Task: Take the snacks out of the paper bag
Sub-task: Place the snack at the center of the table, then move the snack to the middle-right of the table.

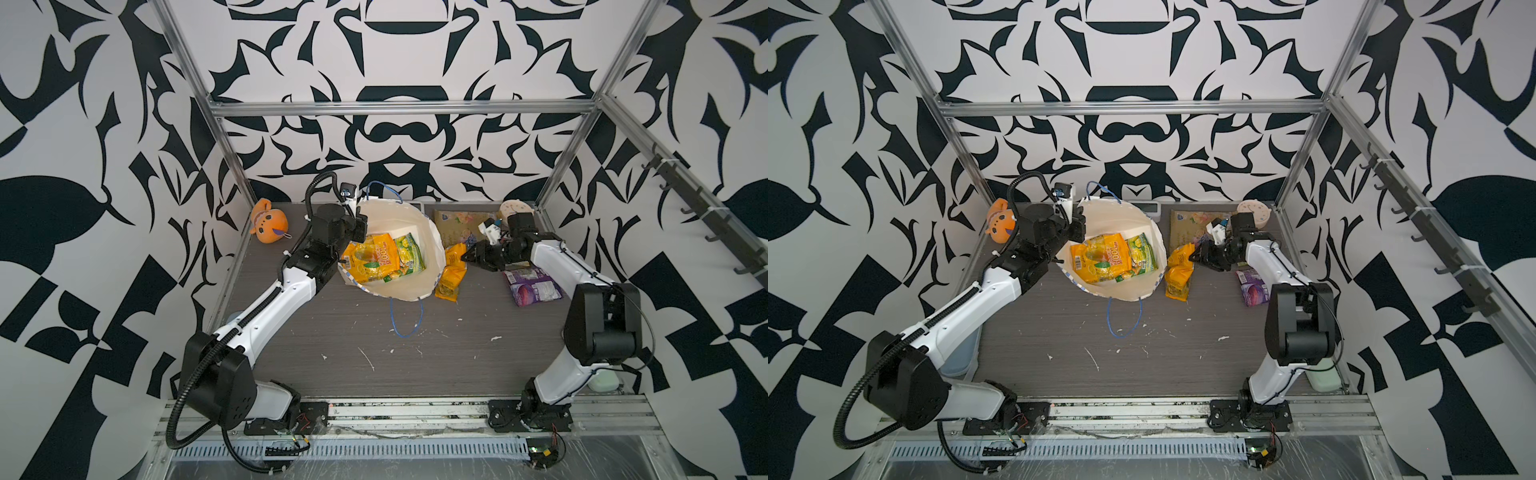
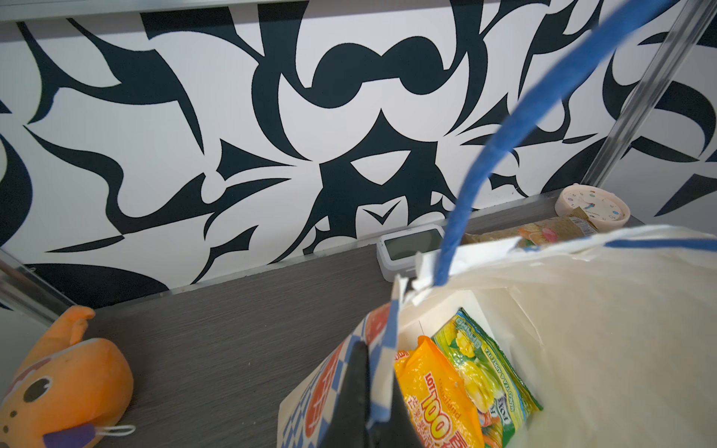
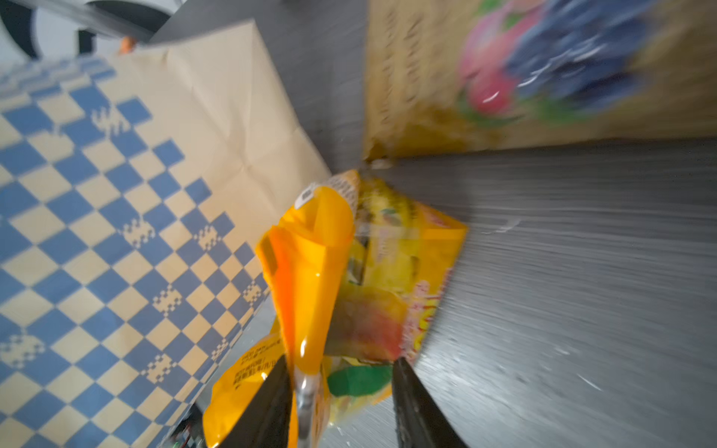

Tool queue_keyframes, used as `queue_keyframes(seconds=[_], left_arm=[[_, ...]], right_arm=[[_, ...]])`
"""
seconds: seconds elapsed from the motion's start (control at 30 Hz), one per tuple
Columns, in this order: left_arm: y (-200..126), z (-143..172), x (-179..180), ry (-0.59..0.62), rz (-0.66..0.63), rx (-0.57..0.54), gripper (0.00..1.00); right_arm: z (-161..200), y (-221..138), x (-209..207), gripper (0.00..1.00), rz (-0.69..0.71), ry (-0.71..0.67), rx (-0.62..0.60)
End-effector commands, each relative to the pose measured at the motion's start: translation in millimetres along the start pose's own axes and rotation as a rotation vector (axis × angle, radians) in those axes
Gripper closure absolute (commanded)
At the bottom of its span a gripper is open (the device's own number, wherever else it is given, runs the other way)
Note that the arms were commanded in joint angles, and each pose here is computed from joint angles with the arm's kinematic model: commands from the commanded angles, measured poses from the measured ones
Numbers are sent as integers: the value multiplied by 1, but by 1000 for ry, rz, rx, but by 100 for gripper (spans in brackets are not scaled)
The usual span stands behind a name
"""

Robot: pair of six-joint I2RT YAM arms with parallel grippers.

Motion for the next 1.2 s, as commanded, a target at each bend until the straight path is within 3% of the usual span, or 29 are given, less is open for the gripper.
queue_keyframes(seconds=[0.0, 0.13, 0.2, 0.27, 0.33, 0.4, 0.53, 0.6, 0.77, 1.03, 1.17], left_arm=[[-5, -34, 1, -23, 7, -107, 100], [-1, -32, 0, -30, 12, -105, 100], [-2, -33, 0, -31, 10, -106, 100], [-3, -35, 1, -30, 10, -110, 100], [-4, -36, 2, -25, 6, -110, 100], [-4, -35, 2, -26, 4, -107, 100], [-3, -36, 0, -34, 12, -111, 100], [-2, -36, 0, -37, 14, -111, 100], [-3, -37, 1, -29, 11, -107, 100], [-2, -35, 1, -29, 11, -99, 100], [-3, -35, 1, -27, 9, -102, 100]], right_arm=[[-13, -38, -12, 54, 226, -15, -91], [-7, -41, -10, 65, 244, 6, -52], [-6, -44, 10, 65, 198, -16, -71], [-5, -49, 28, 56, 212, -36, -122], [-1, -54, 48, 34, 259, -65, -146], [6, -52, 64, 25, 338, -107, -166], [13, -39, 71, 23, 489, -99, -168], [13, -36, 69, 28, 540, -88, -195], [11, -26, 73, 34, 493, -72, -209], [20, 12, 56, 44, 526, -43, -64], [27, 25, 55, 56, 533, -39, -3]])
Point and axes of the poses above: each gripper's point midway between its finger pads, its own y axis out along the fingers, its own x axis along the line the jaws close on, z = x × y, the point moved 2 cm from there along -y, back along the fingers, and after that the axes turned 3 degrees about y, right-handed, at the moved point
